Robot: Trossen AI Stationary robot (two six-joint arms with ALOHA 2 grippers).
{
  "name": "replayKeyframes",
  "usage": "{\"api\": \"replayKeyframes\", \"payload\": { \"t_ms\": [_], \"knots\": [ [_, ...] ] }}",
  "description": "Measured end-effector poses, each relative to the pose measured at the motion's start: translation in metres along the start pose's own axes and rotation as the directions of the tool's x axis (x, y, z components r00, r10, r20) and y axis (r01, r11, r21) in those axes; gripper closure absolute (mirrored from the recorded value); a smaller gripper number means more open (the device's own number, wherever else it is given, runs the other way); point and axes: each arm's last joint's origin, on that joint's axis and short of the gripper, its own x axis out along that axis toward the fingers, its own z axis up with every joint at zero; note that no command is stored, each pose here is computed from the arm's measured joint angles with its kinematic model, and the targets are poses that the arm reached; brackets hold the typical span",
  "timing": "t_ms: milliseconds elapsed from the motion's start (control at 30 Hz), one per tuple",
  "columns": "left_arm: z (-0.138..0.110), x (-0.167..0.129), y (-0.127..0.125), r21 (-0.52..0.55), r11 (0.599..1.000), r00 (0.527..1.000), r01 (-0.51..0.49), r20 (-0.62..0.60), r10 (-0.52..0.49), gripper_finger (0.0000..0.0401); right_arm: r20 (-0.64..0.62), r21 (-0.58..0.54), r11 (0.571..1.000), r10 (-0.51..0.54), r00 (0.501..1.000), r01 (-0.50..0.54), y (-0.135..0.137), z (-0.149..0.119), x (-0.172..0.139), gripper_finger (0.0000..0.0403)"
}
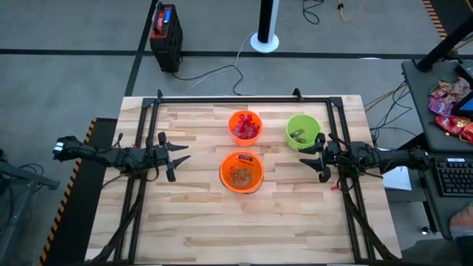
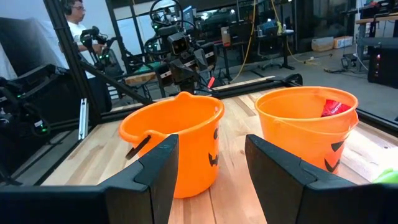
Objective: Sort candy by brand, put in halloween buckets
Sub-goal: Return to Home Position
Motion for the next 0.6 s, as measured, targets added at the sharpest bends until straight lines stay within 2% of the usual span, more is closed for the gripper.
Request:
{"api": "replayKeyframes", "payload": {
  "t_ms": [600],
  "knots": [
    [0.0,0.0,-0.0002,0.0,1.0,1.0,0.005,0.0,-0.005,0.0249,0.0,0.001,1.0,0.0,1.0,0.0,0.0,0.0,0.0,0.0225]
  ]
}}
